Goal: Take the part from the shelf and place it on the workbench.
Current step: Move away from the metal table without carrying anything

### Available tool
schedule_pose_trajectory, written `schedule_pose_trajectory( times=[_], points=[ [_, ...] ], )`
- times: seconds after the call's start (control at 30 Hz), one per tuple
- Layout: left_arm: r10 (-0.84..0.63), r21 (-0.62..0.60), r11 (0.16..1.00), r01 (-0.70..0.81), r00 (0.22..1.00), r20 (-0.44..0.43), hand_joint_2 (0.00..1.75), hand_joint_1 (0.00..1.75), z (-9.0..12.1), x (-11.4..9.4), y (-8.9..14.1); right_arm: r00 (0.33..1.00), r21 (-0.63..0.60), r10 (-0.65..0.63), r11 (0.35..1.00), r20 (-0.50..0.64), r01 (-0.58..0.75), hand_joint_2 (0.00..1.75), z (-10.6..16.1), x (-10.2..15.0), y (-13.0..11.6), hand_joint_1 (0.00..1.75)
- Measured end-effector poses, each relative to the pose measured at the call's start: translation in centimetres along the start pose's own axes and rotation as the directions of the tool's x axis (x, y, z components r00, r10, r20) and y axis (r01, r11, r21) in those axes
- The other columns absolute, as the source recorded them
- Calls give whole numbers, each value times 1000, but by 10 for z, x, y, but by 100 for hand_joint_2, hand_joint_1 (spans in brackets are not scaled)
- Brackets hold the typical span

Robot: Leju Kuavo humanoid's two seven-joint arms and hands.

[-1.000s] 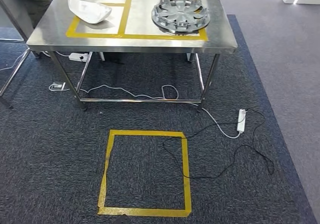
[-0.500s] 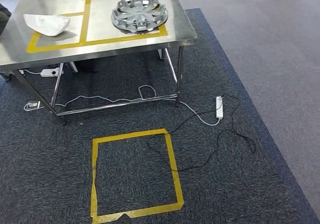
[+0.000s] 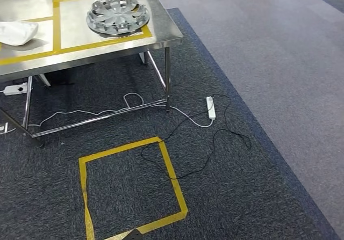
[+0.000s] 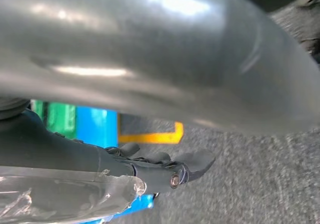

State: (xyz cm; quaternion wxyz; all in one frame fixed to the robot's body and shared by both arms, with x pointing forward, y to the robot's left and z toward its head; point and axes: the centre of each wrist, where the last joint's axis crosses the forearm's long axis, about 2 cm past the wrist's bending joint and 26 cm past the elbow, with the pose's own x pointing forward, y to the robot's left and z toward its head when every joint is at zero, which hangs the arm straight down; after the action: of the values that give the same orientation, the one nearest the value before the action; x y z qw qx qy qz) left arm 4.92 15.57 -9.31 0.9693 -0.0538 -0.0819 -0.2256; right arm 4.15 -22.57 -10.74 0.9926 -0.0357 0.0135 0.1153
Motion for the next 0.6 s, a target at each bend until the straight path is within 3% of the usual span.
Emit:
schedule_pose_trajectory(
  times=[0.6],
  points=[
    [-9,-6,1000,8,999,-31,0,0,0,-2,1,1000,-4,15,1000,9,-15,0,0,1,0,0]
  ],
)
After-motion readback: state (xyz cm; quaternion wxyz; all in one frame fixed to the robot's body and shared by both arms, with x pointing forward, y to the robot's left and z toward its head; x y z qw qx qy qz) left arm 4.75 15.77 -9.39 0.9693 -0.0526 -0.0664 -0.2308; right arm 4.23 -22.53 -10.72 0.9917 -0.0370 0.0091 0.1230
